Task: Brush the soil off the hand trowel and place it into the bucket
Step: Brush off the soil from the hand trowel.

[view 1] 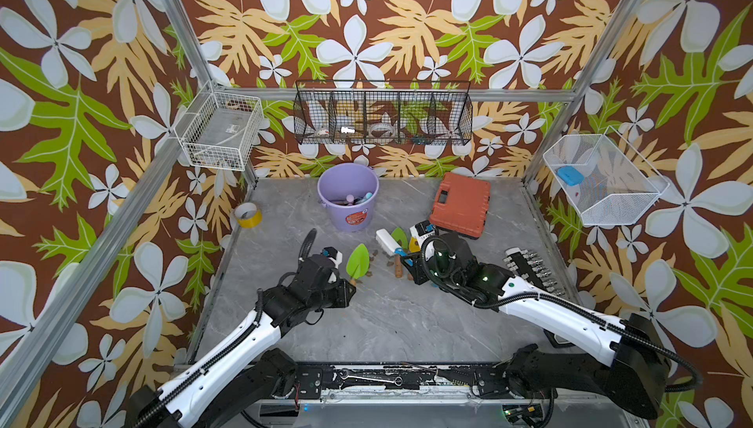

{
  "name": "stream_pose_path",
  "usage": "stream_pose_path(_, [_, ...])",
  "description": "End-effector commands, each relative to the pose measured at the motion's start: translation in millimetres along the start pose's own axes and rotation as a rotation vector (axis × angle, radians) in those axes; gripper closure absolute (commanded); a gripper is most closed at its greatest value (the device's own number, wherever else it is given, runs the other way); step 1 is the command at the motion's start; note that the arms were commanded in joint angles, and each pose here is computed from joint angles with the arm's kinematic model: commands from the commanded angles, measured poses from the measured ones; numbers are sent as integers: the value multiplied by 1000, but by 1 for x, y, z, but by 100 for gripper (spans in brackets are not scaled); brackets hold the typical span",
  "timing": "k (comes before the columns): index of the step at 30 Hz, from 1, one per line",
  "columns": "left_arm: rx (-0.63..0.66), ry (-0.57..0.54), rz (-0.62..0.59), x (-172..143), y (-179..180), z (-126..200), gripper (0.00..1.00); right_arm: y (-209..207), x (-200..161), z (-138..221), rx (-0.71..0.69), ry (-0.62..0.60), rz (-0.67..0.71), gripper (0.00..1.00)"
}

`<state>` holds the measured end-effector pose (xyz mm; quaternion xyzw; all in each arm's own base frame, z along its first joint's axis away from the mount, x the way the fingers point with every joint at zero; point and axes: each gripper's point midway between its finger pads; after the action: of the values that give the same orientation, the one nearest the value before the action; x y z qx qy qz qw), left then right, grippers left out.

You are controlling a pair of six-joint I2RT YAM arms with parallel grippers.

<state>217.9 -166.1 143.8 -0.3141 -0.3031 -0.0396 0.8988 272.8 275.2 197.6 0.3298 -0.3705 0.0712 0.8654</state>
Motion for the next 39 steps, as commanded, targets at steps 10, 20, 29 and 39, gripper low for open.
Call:
stream_pose_path(10, [-764, -98, 355, 4, -45, 37, 100, 39, -12, 4, 384, 10, -345, 100])
stream_pose_path(20, [-751, -115, 382, 1, -40, 36, 100, 60, -22, 7, 436, 28, -316, 100])
stream_pose_path(29, [-715, -111, 383, 3, -36, 30, 100, 63, -36, 7, 420, 70, -294, 100])
stream_pose_path(39, [-702, -111, 378, 7, -35, 27, 100, 49, -64, -10, 341, 151, -285, 100])
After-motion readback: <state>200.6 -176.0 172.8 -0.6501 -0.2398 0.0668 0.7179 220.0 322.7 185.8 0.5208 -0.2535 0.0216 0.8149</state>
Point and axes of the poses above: each gripper's point midway between its finger pads, its own z axis back along the fingers, its own y axis along the line the jaws close on, x = y × z, and after that the axes turned 11 degrees about -z, right-handed
